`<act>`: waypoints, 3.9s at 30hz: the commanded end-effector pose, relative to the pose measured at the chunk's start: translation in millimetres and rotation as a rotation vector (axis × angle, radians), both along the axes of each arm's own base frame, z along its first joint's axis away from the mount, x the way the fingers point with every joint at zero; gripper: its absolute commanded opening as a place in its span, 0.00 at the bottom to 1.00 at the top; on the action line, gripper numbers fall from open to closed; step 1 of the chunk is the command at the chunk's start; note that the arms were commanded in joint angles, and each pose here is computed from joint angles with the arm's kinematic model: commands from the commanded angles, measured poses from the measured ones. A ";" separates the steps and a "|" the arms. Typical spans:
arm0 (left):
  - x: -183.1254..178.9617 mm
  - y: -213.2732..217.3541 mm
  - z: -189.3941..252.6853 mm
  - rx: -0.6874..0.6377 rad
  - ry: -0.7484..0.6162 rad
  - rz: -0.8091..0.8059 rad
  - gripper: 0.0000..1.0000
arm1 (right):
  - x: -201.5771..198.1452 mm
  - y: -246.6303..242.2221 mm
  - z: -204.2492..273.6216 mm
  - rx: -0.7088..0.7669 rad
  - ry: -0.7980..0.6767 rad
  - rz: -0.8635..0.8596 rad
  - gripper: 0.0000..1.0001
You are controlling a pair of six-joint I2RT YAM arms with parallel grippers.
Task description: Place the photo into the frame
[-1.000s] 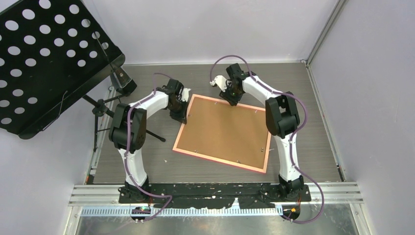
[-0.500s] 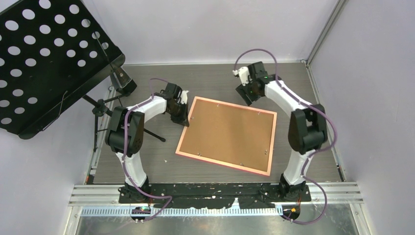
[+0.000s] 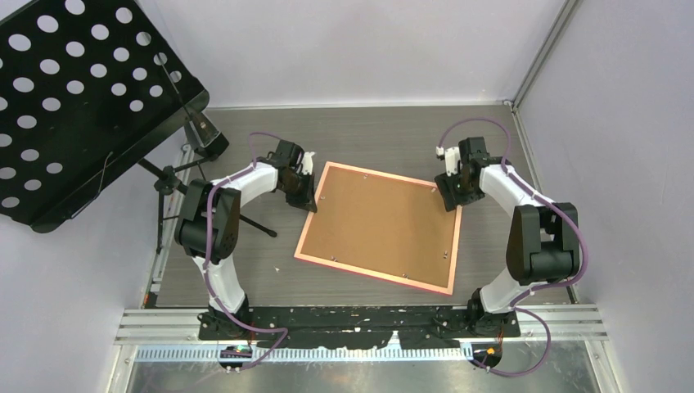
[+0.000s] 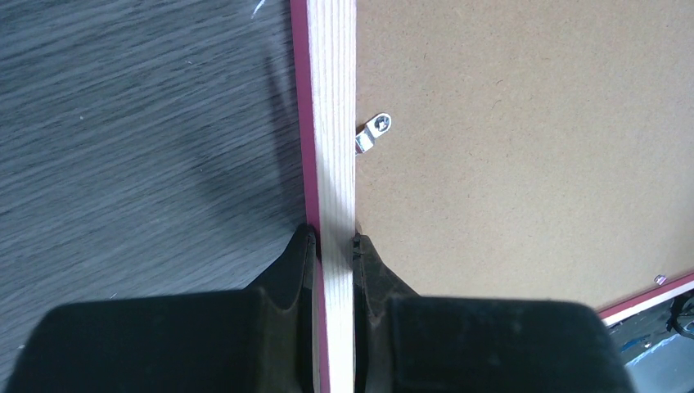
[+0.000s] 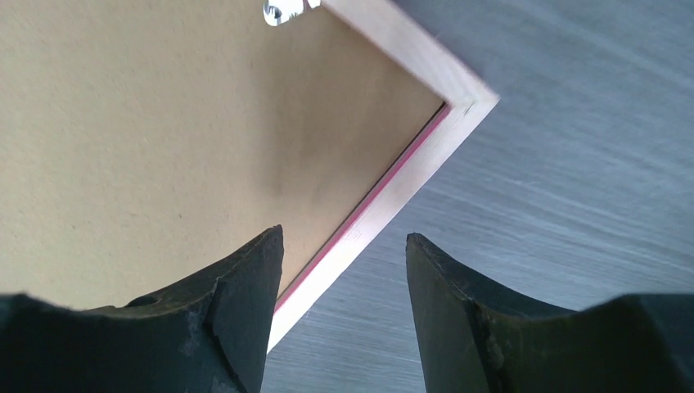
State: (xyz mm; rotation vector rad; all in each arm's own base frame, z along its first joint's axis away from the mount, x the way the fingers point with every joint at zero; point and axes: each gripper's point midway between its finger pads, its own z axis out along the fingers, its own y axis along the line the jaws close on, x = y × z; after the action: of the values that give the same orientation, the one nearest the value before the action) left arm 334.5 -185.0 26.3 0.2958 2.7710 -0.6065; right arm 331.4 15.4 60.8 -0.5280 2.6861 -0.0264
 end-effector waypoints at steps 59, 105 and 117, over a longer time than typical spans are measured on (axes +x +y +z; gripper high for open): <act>-66.5 -25.2 -2.3 -0.139 0.158 -0.125 0.05 | 72.6 -2.6 34.5 0.231 -0.106 0.013 0.61; -48.3 -13.8 7.3 -0.085 0.053 -0.085 0.51 | 14.3 -19.3 -27.4 0.257 0.087 -0.010 0.05; -22.4 30.3 25.5 -0.004 -0.072 0.025 0.79 | 61.9 26.8 -25.2 0.241 0.049 0.216 0.05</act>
State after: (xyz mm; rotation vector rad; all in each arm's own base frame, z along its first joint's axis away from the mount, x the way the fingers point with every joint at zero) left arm 302.1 -173.5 40.3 0.2921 2.7477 -0.6738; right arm 374.1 19.7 27.5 -0.5809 2.7142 0.3326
